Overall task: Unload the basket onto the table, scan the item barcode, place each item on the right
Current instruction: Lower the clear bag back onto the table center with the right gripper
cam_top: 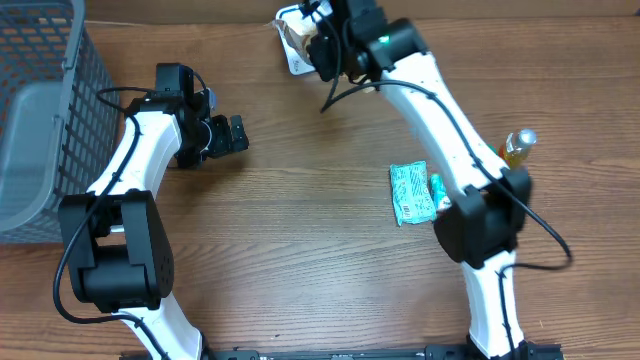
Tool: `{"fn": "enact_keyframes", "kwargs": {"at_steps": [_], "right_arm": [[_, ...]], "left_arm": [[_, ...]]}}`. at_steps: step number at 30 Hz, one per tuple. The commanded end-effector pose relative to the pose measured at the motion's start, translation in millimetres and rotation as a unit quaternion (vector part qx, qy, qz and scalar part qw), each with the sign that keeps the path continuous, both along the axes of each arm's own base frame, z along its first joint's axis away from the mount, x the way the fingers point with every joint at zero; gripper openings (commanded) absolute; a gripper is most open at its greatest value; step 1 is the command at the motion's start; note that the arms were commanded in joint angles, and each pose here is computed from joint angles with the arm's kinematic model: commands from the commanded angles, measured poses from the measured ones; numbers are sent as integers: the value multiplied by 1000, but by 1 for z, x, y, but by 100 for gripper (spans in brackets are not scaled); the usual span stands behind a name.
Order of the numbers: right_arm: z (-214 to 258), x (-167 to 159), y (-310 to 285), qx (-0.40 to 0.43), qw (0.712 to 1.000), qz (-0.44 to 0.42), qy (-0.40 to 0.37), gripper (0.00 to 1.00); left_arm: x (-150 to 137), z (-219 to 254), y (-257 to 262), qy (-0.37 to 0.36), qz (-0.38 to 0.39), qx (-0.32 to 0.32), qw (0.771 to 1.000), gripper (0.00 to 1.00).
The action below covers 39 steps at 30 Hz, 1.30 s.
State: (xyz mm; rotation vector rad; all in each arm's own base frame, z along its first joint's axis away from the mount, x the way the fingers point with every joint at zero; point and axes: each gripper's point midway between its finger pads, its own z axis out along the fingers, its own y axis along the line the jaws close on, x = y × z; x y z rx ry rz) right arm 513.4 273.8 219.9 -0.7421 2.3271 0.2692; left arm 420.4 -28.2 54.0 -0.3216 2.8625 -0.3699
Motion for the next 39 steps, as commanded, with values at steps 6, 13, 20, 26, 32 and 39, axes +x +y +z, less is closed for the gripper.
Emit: {"fn": "enact_keyframes", "kwargs": {"at_steps": [6,13,20,26,32,39], "right_arm": [[-7,-110,-3,29,975,68,208,6],[-54,-155,-10,16,941,70,330,7],[-103,-167,-16,0,927,64,370,11],[-130,-171,-19,-4,923,62,379,19],[-143,-170,-19,-3,925,62,374,37],[-160,-158,-27,-30,937,48,345,57]], "left_arm": [[3,0,1,-4,-9,5,1000,100],[3,0,1,-4,-9,5,1000,100],[3,0,1,-4,-9,5,1000,99],[3,0,1,-4,-9,5,1000,99],[3,0,1,-4,-9,5,1000,100],[3,0,1,-4,-9,5,1000,99]]}}
